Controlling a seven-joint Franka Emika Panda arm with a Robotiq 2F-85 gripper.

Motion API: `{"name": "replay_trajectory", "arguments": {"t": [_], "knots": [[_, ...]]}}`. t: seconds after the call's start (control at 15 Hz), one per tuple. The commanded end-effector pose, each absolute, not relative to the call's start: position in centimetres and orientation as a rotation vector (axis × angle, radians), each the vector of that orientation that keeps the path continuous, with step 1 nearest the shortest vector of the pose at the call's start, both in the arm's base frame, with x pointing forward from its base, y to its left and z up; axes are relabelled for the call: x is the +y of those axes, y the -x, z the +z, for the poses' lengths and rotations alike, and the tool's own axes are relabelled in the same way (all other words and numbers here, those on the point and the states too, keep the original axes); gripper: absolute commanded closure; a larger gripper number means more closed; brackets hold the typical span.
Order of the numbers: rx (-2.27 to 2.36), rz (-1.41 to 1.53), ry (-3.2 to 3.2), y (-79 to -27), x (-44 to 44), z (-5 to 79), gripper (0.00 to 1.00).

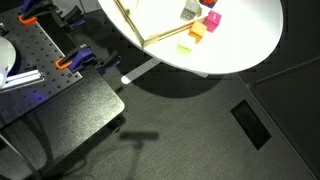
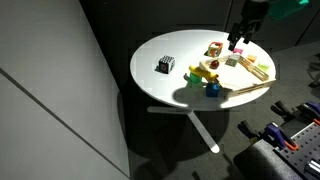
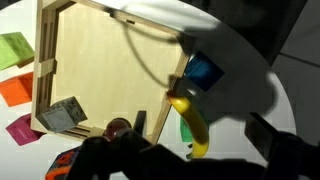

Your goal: Pick up the brown plum toy from the tray and put it on the table

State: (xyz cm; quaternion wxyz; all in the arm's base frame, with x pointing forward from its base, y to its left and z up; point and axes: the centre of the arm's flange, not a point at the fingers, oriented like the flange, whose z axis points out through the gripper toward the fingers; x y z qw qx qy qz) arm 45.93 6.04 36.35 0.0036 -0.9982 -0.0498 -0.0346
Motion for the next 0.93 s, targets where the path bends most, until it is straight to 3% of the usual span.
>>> {"name": "replay_trajectory", "arguments": {"t": [0.0,0.87], "knots": [[-0.162,-0.108,3.128,-46.1,5.9,36.3,0.00],[-0.078,-0.010,3.174,-48.8,5.2,34.0,0.00]]}}
